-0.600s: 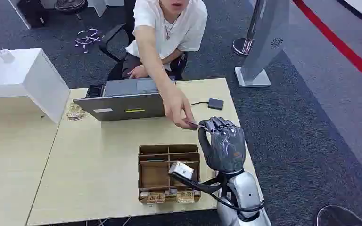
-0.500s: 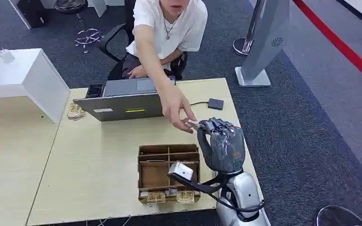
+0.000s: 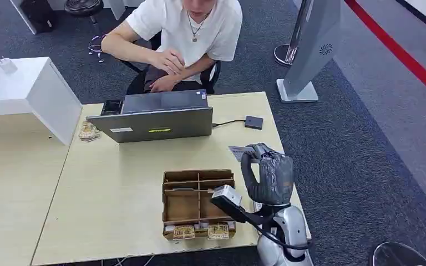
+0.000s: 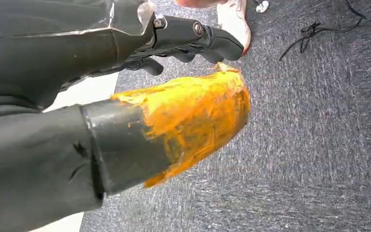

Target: Pass the card to the sensor for recognition and then transmit it.

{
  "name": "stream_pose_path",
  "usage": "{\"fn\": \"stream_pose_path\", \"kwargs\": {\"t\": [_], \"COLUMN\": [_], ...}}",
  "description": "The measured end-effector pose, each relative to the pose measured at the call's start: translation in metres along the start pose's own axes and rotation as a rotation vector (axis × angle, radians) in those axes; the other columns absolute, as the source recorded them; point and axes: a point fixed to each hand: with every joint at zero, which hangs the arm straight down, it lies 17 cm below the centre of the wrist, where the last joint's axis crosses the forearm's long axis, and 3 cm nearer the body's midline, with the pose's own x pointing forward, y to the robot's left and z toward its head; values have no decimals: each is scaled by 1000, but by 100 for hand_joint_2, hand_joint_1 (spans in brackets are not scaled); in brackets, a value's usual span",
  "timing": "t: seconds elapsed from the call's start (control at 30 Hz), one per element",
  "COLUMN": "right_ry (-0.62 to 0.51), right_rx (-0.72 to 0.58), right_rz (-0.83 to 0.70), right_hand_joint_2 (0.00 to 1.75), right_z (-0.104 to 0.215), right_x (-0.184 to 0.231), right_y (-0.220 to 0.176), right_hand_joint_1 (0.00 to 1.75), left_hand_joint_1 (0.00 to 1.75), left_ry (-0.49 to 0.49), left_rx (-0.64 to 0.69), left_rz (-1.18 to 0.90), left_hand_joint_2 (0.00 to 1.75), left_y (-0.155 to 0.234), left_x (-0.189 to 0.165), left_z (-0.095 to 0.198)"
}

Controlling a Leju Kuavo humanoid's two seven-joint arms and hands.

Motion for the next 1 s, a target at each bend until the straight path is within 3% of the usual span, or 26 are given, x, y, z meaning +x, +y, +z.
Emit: {"fn": "stream_pose_path", "kwargs": {"t": [0.43, 1.0], "right_ry": [325, 497], "right_rx": [19, 75], "right_rz": [-143, -302], "right_hand_joint_2": [175, 175], "right_z": [41, 79], "right_x": [-88, -127], "right_y": [15, 31], "right_hand_joint_1": [175, 175], "left_hand_joint_1": [0, 0], "left_ry": [-3, -1], "left_rx": [-2, -1], "left_rz": [4, 17], "left_hand_joint_2": [0, 0], "left_y": [-1, -1], "left_x": [1, 1], "left_z": [1, 1]}}
